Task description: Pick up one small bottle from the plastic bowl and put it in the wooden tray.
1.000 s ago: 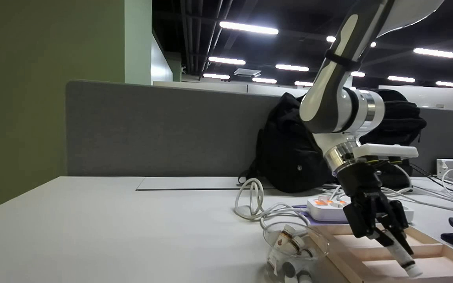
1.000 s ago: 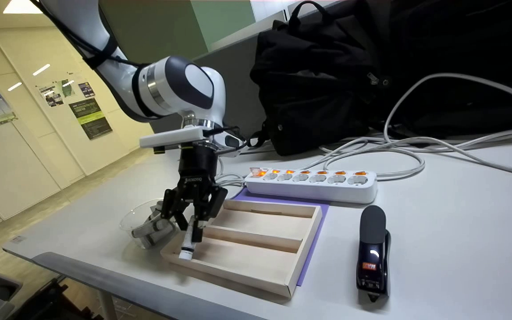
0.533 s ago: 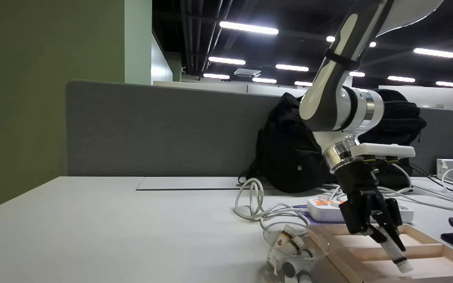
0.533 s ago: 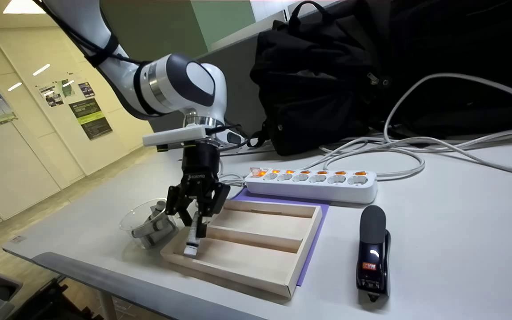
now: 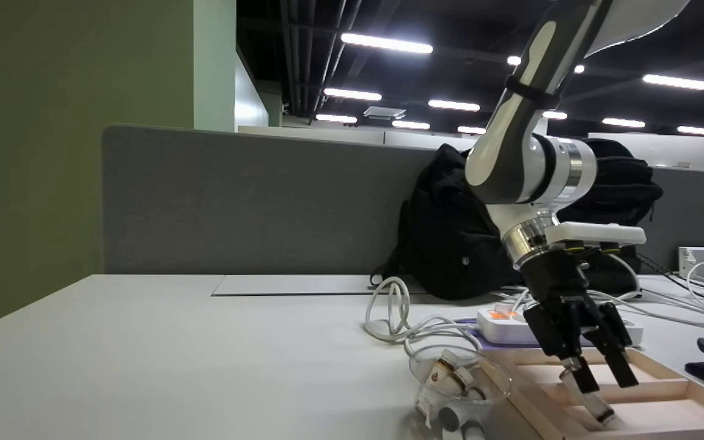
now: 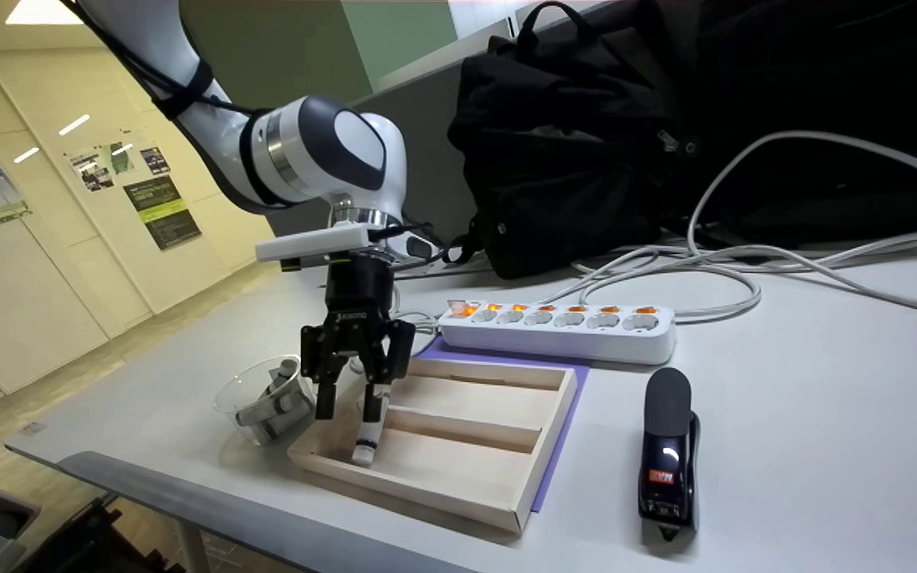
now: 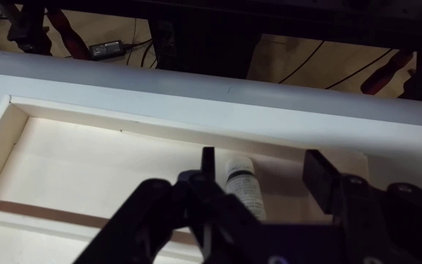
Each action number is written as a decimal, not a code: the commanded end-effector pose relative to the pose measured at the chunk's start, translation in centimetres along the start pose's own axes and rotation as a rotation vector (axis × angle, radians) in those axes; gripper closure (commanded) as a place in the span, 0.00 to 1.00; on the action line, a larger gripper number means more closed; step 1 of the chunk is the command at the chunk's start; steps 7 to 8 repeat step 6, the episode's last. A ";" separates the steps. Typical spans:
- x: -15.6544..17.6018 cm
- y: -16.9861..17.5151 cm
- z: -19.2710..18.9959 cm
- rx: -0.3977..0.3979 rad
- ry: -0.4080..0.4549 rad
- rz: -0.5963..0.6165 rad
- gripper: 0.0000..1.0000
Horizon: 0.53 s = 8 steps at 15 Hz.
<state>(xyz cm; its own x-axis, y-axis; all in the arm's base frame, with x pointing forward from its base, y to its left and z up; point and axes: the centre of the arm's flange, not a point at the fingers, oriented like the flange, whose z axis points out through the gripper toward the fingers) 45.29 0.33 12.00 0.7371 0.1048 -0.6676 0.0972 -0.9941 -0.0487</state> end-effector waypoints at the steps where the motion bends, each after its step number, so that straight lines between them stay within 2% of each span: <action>1: -0.3 -0.1 -1.1 0.013 0.017 0.007 0.03; 4: -1.1 -0.4 -2.8 -0.005 0.108 0.011 0.00; 5: 0.1 -0.2 -1.2 -0.005 0.053 -0.005 0.01; 8: 0.1 -0.3 -1.9 -0.007 0.075 -0.005 0.00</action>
